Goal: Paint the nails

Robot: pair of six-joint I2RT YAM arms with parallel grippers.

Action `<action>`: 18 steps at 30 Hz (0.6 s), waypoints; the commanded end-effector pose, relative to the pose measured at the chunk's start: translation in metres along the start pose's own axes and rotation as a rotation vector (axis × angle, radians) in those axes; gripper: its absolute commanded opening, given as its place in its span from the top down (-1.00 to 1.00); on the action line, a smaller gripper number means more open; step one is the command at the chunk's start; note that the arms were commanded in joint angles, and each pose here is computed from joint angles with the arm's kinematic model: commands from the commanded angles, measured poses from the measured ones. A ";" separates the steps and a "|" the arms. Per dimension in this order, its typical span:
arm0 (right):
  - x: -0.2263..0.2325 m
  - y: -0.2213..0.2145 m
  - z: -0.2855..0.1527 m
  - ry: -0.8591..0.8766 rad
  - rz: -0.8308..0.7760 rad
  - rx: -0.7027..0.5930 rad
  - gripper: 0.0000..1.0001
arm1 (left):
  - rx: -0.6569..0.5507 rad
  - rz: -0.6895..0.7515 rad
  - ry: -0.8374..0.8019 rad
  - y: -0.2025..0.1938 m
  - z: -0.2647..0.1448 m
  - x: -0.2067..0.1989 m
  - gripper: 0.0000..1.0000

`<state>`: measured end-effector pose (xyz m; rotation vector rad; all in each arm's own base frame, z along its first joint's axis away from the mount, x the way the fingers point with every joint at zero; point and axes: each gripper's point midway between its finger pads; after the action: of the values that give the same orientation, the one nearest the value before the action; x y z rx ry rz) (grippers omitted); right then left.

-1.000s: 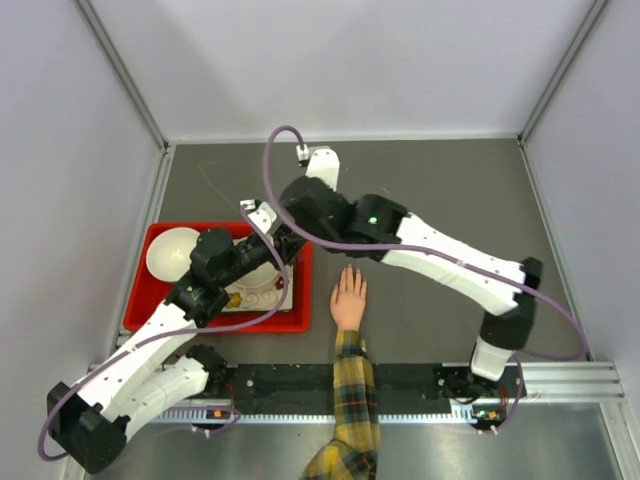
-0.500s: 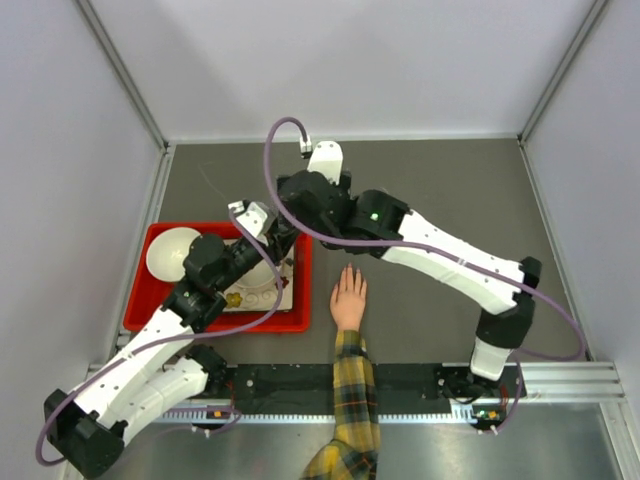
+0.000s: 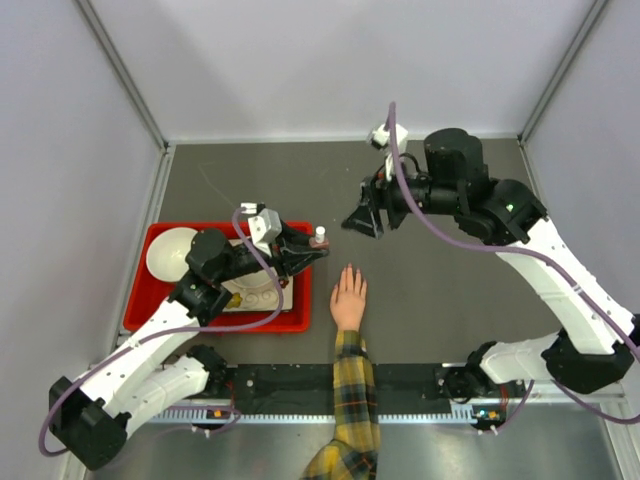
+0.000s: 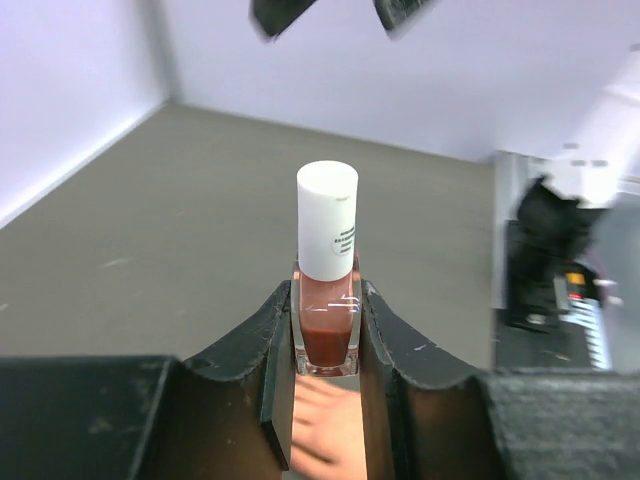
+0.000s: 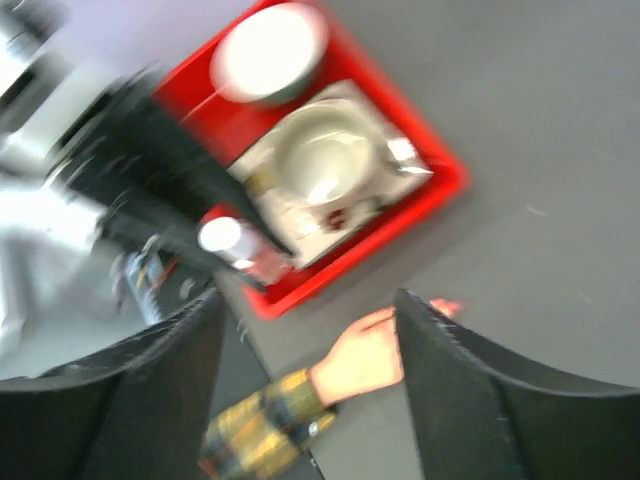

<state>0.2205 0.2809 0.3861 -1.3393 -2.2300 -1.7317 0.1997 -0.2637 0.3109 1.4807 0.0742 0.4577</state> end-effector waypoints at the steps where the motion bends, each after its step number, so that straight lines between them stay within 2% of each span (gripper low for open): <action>1: 0.063 -0.022 -0.005 0.430 -0.233 0.161 -0.27 | -0.157 0.051 -0.191 0.049 -0.001 -0.030 1.00; 4: 0.068 -0.033 -0.001 0.516 -0.272 0.205 -0.22 | -0.160 0.049 -0.214 0.050 -0.001 -0.033 1.00; 11: 0.071 -0.034 0.011 0.590 -0.331 0.173 -0.19 | -0.174 0.051 -0.230 0.054 -0.003 -0.037 1.00; 15: 0.077 -0.037 0.013 0.649 -0.324 0.206 0.08 | -0.175 0.050 -0.237 0.054 -0.004 -0.038 1.00; 18: 0.082 -0.038 0.013 0.690 -0.328 0.206 0.11 | -0.177 0.049 -0.243 0.055 -0.004 -0.039 1.00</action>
<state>0.1584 0.3320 0.3718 -0.4470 -2.2349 -1.5644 0.1587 -0.2730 0.3239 1.4309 -0.1008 0.2756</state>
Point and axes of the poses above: each gripper's point midway between its finger pads, its own z axis out along the fingers, its own x axis along the line the jaws close on, y = z × x, and after that the axes turned 15 degrees about z, right-handed
